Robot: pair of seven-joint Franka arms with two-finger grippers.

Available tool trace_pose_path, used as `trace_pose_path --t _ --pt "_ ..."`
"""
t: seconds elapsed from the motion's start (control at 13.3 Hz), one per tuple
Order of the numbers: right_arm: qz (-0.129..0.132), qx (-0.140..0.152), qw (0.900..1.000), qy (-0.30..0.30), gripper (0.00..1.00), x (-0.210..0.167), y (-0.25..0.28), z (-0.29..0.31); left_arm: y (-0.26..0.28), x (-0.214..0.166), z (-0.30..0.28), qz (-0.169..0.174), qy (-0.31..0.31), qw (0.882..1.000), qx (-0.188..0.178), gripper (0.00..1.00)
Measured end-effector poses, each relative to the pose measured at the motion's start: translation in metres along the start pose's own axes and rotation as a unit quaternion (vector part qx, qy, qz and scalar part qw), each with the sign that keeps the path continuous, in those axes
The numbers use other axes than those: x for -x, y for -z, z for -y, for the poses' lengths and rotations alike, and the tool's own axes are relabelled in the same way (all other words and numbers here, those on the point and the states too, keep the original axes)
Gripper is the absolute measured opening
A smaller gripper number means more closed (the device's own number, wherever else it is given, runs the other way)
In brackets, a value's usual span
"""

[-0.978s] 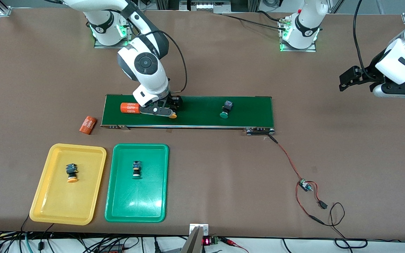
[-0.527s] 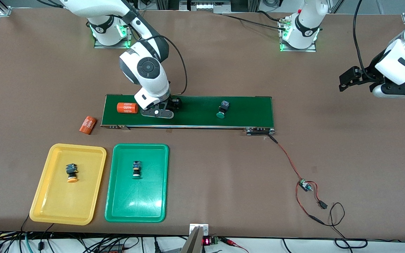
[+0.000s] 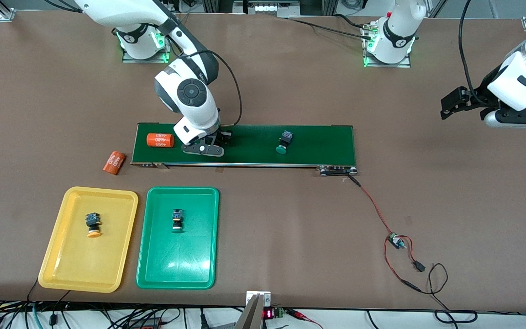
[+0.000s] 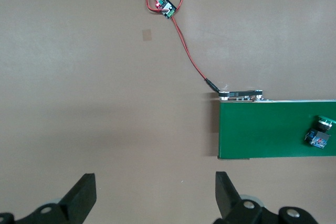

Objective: Sort buttons by color to trays
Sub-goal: 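Close the right gripper on the yellow button and lift it, then carry the yellow button into the yellow tray and open the right gripper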

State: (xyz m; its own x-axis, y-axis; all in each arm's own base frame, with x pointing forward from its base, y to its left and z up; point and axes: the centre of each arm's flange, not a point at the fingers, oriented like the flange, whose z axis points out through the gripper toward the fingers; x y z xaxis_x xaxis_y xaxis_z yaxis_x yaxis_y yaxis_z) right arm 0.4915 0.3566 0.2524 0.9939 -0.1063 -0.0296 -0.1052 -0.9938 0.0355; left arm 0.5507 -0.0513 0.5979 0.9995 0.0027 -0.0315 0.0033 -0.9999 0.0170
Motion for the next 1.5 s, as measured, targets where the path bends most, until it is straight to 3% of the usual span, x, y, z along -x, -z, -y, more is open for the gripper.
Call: trace_pose_path --t 0.15,0.23,0.6,0.9,1.2,1.5 --pt "-0.004 0.004 1.000 -0.001 0.46 -0.005 -0.002 -0.005 0.000 0.000 0.000 0.000 0.000 1.000 0.000 1.00" --pt "-0.004 0.004 1.000 -0.002 0.33 -0.006 -0.004 -0.007 0.000 0.000 0.000 0.000 0.000 1.000 0.000 1.00" --pt "-0.016 0.008 1.000 -0.004 0.33 -0.034 0.019 -0.019 0.000 0.000 0.000 0.000 0.000 1.000 0.000 1.00" --pt "-0.027 0.031 0.999 0.027 0.33 -0.078 0.099 -0.039 -0.002 -0.001 0.001 0.002 0.001 1.000 0.000 1.00" --pt "-0.026 0.045 0.997 0.060 0.33 -0.135 0.138 -0.122 -0.003 -0.001 0.002 0.007 0.002 1.000 0.000 1.00" --pt "-0.011 0.057 0.995 0.081 0.33 -0.174 0.122 -0.208 -0.003 0.001 0.003 0.015 0.003 1.000 -0.001 1.00"
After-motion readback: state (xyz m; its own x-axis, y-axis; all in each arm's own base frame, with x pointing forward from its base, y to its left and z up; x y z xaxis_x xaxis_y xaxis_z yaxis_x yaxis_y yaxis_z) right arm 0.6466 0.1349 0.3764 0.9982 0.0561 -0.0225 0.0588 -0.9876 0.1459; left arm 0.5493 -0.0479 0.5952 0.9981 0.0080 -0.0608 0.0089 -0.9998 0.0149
